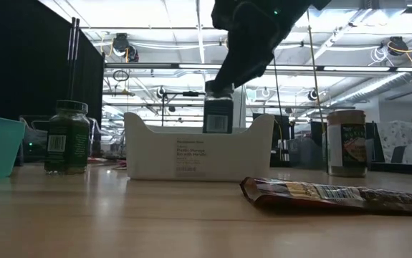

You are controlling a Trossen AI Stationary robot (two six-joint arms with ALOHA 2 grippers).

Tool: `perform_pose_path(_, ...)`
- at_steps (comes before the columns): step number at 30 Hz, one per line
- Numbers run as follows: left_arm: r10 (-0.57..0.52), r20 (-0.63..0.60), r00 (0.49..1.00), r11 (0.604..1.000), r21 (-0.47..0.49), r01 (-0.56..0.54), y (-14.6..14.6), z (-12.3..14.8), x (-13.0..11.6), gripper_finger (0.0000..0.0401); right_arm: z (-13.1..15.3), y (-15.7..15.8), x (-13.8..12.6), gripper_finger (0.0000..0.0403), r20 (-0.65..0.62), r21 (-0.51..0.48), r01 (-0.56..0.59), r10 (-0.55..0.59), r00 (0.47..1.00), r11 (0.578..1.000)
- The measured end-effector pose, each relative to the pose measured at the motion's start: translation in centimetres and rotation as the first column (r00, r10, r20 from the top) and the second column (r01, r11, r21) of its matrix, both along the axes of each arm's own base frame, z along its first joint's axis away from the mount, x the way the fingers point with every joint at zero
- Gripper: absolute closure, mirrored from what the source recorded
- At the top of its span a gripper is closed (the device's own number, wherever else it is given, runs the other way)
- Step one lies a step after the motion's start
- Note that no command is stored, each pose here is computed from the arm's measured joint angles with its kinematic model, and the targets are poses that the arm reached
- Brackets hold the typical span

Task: Sort spices by type
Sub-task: Put the right green seasoning bottle into the white bin

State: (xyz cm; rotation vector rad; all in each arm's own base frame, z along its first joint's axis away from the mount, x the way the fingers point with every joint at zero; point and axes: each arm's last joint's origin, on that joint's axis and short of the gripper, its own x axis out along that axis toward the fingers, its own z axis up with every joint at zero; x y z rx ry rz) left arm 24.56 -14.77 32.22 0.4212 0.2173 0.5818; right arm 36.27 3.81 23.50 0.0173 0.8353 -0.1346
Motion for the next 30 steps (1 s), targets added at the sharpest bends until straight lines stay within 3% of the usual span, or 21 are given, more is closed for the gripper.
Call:
perform_pose_path(7,0.001,0.003,1.0,1.0,-0.004,-0.001,0.0,0.0,0.0,0.0315,0.1,0.0,0.7,0.0234,0.063,0.024,0.004,-0.006,0.998,1.0)
perform_pose_path(16,0.002,0.004,1.0,1.0,-0.006,-0.002,0.0,0.0,0.0,0.0315,-2.6,-0.2,1.6,0.0234,-0.012,0.012,0.015,-0.015,1.0,1.0)
perform_pose_path(23,0.002,0.004,1.0,1.0,-0.006,-0.002,0.0,0.0,0.0,0.0315,-2.7,-0.2,1.6,0.0234,-0.012,0.013,0.013,-0.013,1.0,1.0)
perform_pose_path(30,0.001,0.003,1.0,1.0,-0.005,-0.001,0.0,0.0,0.0,0.0315,-2.7,-0.2,1.6,0.0146,-0.021,0.007,0.005,-0.005,1.0,1.0)
